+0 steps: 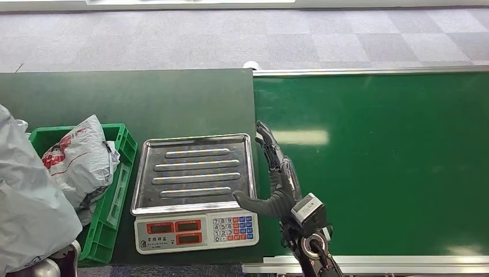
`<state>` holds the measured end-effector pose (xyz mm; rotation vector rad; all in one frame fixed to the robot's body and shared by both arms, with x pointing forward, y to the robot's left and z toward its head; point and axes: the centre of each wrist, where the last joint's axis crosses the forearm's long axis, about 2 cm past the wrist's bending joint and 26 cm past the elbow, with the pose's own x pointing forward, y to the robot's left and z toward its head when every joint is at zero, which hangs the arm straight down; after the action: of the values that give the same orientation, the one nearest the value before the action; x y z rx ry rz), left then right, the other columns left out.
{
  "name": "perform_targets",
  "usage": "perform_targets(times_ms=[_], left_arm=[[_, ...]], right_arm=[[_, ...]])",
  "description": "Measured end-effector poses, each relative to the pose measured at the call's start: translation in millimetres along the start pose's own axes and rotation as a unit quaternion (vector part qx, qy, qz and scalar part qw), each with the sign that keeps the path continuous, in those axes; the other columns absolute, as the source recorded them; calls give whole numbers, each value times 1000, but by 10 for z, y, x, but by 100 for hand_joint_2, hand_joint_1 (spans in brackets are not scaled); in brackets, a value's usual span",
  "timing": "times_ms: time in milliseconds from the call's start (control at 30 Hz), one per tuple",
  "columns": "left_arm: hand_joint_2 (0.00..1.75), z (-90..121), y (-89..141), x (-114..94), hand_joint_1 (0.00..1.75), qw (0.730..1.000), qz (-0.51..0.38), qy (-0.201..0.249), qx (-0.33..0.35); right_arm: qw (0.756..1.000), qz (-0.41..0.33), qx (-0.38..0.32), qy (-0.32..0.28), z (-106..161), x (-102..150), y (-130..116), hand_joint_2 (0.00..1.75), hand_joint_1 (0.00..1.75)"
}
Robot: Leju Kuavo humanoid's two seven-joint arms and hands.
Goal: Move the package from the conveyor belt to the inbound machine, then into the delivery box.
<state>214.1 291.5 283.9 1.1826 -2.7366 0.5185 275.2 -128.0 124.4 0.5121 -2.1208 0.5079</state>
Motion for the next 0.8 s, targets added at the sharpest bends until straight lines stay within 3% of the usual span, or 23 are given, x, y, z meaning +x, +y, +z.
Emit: perform_targets(times_ms=[100,333,433,667,800], left_arm=[[175,-24,95,-56,140,999,-31,2,14],[175,194,275,-301,143,994,-68,81,31],[175,390,308,-451,147,985,-125,113,-22],[175,806,331,-797,152,936,-247,205,-146],[175,955,359,-920,138,918,-269,235,-172]], right_arm=[[1000,0,-10,15,93,-44,-7,175,0],[999,7,-5,42,251,-111,29,175,0],[999,8,-8,49,307,-125,42,175,0],[998,5,-12,63,391,-139,69,175,0],[998,2,-14,67,412,-142,84,175,0]])
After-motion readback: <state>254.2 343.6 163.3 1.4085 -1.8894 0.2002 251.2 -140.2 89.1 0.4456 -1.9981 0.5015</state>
